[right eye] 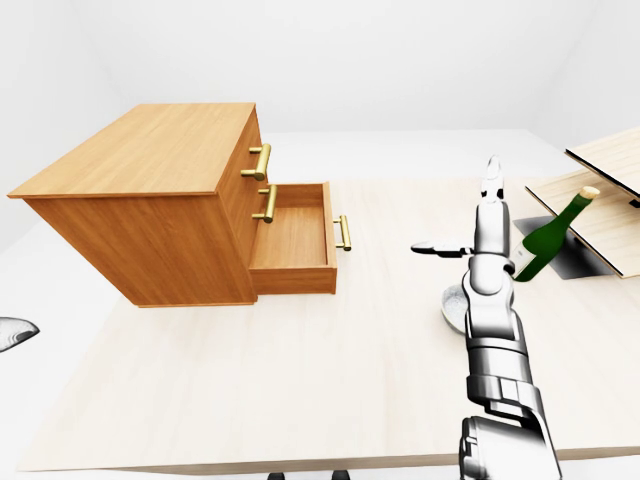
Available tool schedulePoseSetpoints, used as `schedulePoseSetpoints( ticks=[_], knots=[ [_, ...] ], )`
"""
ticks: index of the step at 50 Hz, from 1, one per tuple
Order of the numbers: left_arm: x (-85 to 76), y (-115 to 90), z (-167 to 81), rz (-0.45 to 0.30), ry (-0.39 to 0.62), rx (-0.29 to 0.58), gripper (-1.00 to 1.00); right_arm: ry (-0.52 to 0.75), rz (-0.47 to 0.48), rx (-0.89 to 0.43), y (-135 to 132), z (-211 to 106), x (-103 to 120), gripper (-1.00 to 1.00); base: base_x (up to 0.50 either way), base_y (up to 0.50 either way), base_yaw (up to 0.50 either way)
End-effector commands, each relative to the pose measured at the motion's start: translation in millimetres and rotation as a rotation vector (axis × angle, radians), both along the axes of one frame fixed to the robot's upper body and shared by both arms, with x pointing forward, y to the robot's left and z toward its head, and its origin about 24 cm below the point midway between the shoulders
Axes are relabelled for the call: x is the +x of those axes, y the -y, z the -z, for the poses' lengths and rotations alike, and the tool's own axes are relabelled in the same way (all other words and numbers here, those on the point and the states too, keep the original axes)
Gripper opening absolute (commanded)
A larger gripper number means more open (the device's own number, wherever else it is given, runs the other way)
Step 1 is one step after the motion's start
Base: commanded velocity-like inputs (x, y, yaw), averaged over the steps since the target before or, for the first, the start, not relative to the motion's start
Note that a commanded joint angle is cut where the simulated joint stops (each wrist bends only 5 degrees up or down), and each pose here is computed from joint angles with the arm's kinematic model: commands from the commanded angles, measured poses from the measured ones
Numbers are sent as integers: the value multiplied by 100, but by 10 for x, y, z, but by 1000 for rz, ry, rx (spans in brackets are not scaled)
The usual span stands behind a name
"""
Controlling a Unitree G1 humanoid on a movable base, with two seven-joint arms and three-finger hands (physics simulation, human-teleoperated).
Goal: Put the bowl on top of the cabinet.
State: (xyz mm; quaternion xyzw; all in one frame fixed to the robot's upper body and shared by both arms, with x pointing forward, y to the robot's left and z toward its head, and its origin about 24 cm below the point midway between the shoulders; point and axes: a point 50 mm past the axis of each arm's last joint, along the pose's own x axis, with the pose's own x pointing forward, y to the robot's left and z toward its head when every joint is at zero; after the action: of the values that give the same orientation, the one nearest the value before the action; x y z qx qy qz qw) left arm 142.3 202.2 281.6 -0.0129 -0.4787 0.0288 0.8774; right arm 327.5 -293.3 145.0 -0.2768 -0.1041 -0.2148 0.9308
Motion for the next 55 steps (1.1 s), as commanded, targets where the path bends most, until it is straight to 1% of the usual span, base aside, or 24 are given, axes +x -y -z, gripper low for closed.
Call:
schedulePoseSetpoints(
  ticks=[1, 11, 16, 17, 24, 31, 39, 55],
  knots=[
    [-5, -5, -2, -5, 5, 4, 93, -45, 73, -67, 166, 41, -41, 100, 0, 0, 0],
    [-7, -12, -10, -4, 3, -1, 93, -83, 121, -112, 276, 77, -63, 100, 0, 0, 0],
    [-9, -15, -14, -4, 4, -1, 93, -115, 163, -142, 358, 115, -70, 100, 0, 0, 0],
    [-8, -13, -11, -4, 3, -1, 93, -130, 184, -166, 394, 136, -79, 100, 0, 0, 0],
    [-3, -2, -2, -5, 5, 4, 93, -173, 218, -191, 452, 216, -91, 100, 0, 0, 0],
    [-5, -6, -4, -6, 6, 4, 93, -189, 216, -234, 460, 236, -135, 100, 0, 0, 0],
    [-1, 0, 2, -6, 3, 5, 94, -225, 237, -276, 485, 310, -156, 100, 0, 0, 0],
    [3, 10, 14, -7, 4, 11, 93, -241, 250, -313, 501, 345, -189, 100, 0, 0, 0]
  ],
)
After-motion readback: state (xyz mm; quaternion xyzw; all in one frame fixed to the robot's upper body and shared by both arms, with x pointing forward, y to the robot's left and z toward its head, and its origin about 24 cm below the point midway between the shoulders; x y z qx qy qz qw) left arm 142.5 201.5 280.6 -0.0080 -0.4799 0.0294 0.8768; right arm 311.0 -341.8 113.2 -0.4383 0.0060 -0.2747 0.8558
